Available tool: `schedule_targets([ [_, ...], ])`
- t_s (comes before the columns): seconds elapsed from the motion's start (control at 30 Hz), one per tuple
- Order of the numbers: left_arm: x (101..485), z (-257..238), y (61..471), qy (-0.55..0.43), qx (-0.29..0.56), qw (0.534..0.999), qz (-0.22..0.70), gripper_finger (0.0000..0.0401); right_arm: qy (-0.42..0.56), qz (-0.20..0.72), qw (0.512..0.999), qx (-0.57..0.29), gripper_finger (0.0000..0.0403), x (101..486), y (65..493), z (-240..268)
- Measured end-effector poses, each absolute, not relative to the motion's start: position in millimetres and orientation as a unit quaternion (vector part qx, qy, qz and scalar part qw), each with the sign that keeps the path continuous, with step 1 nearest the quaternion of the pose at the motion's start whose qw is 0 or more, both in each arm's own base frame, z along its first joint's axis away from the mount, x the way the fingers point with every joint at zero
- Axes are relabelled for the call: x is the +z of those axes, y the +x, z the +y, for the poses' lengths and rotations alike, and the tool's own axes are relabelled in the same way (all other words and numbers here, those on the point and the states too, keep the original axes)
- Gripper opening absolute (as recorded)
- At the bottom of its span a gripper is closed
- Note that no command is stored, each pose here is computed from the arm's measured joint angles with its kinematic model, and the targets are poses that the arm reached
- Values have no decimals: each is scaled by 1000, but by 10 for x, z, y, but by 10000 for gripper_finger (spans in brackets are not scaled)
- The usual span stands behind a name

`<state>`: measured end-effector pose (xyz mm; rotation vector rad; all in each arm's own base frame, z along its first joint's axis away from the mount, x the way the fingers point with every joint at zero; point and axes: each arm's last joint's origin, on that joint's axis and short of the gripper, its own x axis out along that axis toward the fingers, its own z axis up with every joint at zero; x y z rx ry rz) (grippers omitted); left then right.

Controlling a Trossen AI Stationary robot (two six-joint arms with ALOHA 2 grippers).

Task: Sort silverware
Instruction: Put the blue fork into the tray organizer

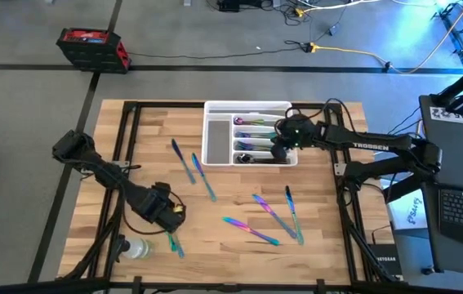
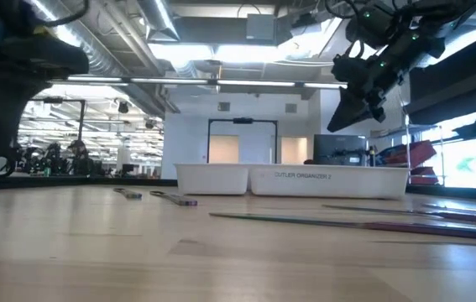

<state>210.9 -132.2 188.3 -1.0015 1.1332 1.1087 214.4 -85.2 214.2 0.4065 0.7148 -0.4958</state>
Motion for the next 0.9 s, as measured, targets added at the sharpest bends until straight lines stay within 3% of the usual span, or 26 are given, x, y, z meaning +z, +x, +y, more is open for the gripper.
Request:
schedule_targets([
  [0.2, 1880, -1379, 2046, -454, 489, 534, 519, 194, 180, 351, 887, -241, 5, 2121, 2181, -776],
  [0.33, 1874, -1418, 2084, -475, 470, 529, 524, 212, 175, 351, 886, -247, 5, 2121, 2184, -769],
  [0.9, 1486, -1356, 1996, -503, 457, 525, 512, 179, 177, 346, 883, -262, 5, 2124, 2182, -777],
])
